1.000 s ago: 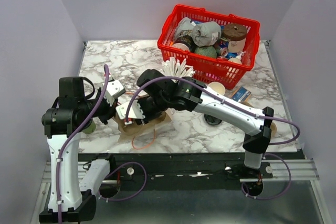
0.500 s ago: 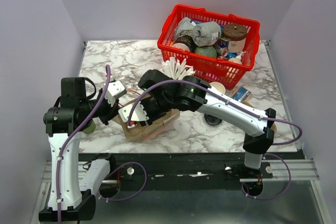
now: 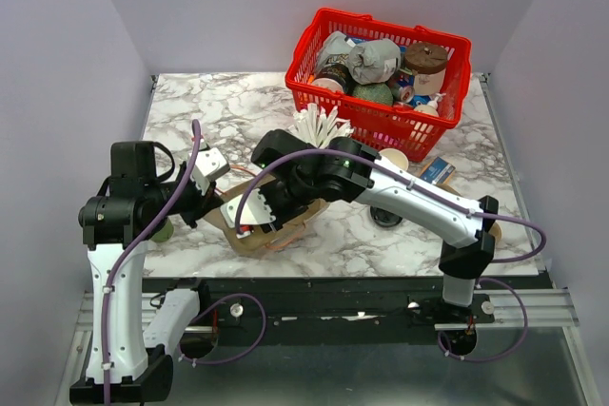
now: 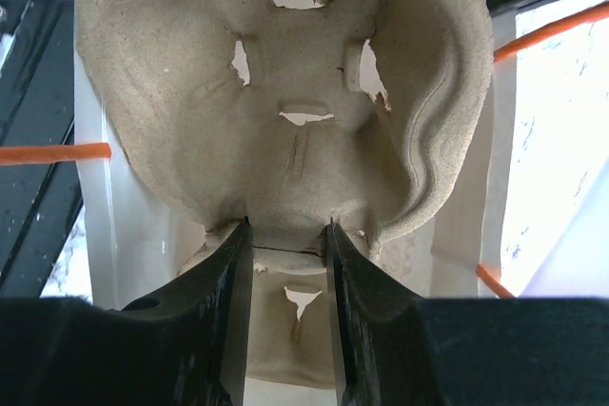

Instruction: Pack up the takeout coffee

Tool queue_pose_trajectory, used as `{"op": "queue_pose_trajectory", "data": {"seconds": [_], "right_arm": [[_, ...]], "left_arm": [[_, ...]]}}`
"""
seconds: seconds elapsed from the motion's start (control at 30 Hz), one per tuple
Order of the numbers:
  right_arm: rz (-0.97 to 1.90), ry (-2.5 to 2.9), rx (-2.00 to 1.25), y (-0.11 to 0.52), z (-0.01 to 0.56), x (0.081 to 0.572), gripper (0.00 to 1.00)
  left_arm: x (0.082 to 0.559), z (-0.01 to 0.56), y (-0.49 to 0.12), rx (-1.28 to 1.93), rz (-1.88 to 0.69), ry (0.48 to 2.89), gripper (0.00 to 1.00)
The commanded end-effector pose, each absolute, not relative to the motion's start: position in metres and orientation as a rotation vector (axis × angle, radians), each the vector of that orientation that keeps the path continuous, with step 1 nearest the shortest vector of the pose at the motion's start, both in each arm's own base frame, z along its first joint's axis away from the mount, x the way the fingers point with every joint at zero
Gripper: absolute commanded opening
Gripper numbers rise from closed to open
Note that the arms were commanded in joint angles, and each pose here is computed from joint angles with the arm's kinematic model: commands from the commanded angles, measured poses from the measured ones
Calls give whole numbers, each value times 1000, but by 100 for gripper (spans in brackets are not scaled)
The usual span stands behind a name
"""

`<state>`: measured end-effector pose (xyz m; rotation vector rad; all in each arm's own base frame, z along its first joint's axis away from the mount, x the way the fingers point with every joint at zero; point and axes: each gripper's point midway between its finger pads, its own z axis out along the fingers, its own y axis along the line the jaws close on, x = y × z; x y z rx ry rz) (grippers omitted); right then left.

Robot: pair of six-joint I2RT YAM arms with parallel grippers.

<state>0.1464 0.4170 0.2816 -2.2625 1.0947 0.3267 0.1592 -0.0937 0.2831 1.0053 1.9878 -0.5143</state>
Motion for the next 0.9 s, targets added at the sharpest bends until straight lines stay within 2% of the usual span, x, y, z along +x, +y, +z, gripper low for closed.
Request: {"op": "queue_pose_trajectory", "data": {"seconds": [0.0,0.37,0.87], "right_arm": [[229,1144,-2358,399,269,150,0],[173,1175,-2436,403,246,151,0],[5,1291,-2464,384,240,160,1]], "left_arm": [[145,289,-102,1004,-579,1972,0],[133,295,-125,1012,-775,1938,1],[145,302,-134,889,-837,1984,0]]}}
